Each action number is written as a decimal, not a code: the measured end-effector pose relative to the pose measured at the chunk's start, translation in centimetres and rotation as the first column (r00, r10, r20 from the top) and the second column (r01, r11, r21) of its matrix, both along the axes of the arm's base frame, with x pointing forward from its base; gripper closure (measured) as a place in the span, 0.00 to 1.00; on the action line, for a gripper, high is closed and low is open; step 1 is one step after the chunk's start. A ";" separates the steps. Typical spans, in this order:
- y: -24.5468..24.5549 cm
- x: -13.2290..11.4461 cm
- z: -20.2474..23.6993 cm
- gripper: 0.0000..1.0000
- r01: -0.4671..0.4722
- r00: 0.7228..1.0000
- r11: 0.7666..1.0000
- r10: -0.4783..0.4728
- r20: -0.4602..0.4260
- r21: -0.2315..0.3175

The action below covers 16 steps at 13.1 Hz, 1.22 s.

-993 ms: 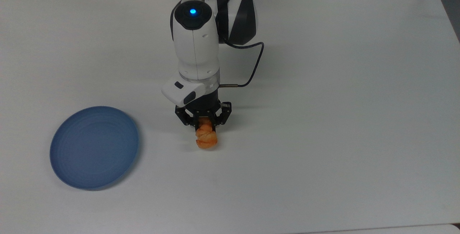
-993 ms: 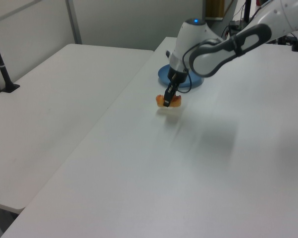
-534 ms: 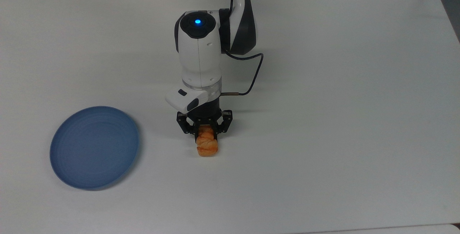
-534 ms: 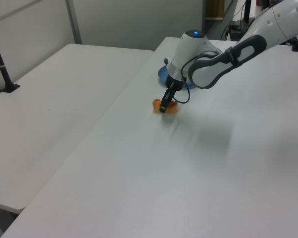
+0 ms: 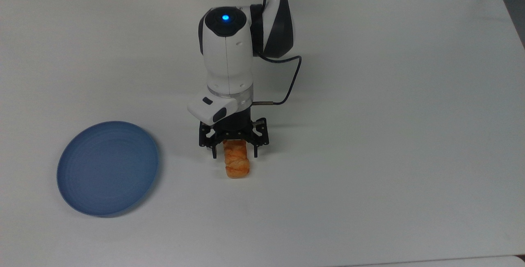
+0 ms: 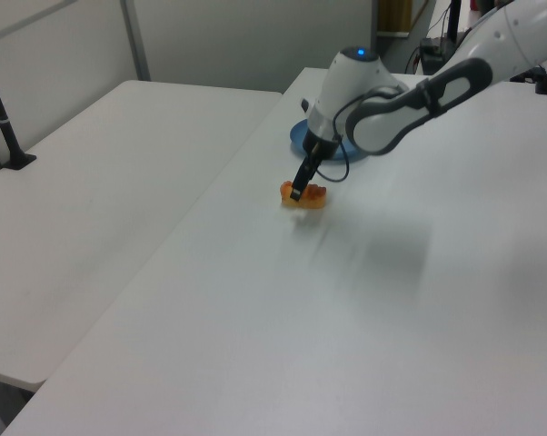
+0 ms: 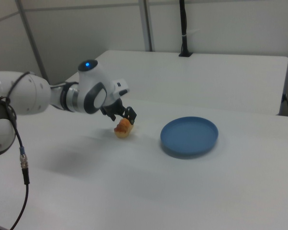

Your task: Put the bread on the table

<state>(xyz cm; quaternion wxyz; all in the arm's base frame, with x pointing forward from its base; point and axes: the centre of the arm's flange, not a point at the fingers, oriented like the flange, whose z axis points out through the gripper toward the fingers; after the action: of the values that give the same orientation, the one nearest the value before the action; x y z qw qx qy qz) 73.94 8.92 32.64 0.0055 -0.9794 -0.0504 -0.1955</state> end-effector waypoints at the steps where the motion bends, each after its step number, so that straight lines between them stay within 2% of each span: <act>1: -0.2 -0.4 2.3 0.00 0.003 1.000 1.000 -0.003 -0.018 0.000; 3: -0.7 -1.5 6.7 0.00 0.010 0.998 1.000 -0.010 -0.067 -0.001; 5: -1.5 -3.6 12.3 0.00 0.021 0.991 1.000 -0.021 -0.135 -0.002; 7: -3.1 -7.8 20.4 0.00 0.040 0.978 0.999 -0.038 -0.203 0.002; 9: -4.7 -12.1 26.2 0.00 0.093 0.960 0.996 -0.084 -0.265 0.020; 11: -5.4 -15.8 29.8 0.00 0.138 0.938 0.990 -0.122 -0.323 0.025; 13: -5.4 -18.5 32.2 0.00 0.150 0.929 0.988 -0.131 -0.347 0.030; 16: -4.9 -20.7 33.1 0.00 0.150 0.917 0.987 -0.118 -0.381 0.056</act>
<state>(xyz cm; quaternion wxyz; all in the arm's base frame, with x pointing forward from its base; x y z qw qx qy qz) 53.27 3.97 65.70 0.0426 -0.9987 0.0270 -0.0059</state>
